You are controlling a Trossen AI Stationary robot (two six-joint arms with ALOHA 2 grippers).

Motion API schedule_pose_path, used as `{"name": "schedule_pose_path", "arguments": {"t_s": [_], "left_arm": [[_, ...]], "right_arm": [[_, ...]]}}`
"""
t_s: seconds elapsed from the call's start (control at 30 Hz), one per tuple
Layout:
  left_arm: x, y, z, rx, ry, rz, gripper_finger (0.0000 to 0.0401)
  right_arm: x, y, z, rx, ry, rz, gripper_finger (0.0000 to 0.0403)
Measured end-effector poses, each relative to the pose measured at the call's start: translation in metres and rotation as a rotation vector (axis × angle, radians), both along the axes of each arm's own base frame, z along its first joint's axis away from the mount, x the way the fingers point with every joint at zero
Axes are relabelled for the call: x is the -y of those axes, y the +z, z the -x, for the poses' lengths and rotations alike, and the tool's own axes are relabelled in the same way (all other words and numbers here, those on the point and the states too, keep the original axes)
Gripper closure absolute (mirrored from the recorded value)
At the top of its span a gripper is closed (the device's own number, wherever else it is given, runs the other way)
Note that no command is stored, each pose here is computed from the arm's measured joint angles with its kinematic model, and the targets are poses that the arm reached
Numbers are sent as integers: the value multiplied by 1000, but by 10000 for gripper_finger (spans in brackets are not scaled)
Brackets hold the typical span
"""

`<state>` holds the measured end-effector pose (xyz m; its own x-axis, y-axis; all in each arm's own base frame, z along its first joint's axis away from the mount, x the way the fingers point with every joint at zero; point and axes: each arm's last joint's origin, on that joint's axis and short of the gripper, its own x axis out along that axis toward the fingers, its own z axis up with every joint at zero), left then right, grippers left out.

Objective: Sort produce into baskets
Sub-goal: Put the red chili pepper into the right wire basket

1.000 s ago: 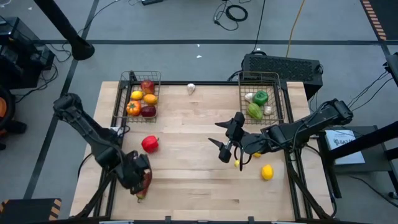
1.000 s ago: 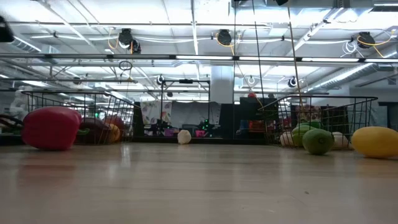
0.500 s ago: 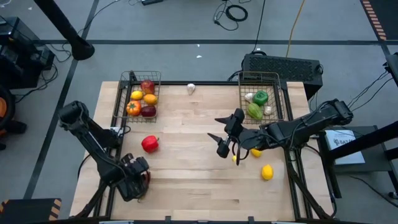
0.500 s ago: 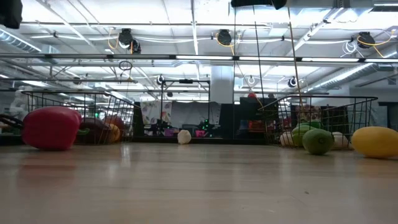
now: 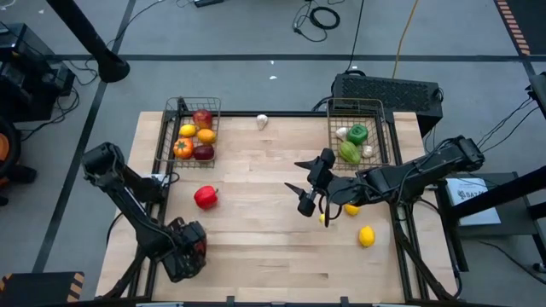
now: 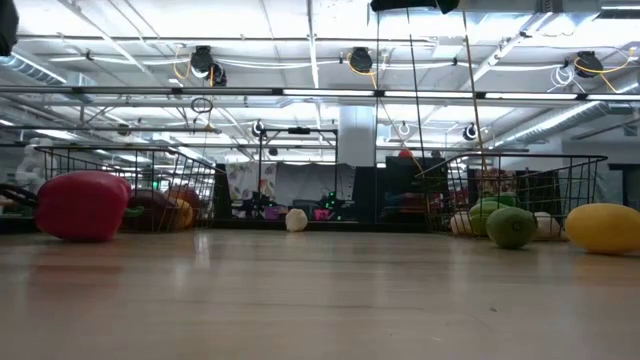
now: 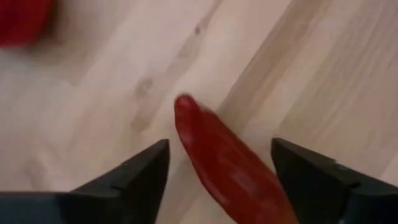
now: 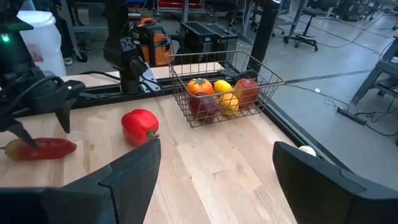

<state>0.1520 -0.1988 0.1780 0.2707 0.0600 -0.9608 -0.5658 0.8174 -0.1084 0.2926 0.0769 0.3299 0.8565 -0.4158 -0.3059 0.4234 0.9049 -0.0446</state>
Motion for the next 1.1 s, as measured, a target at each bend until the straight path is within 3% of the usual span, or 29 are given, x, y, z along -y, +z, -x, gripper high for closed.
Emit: {"name": "schedule_pose_path", "arguments": {"t_s": [0.27,0.63,1.1], "left_arm": [[15,-3,5,-13,28,114,50],[26,-8,19,-33,96,134,47],[34,-27,17,-76,55,107,55]], "right_arm": [[0,0,0,-2,1,-1,102],[0,0,0,-4,3,4,102],[2,0,-1,-9,-2,17,102]]}}
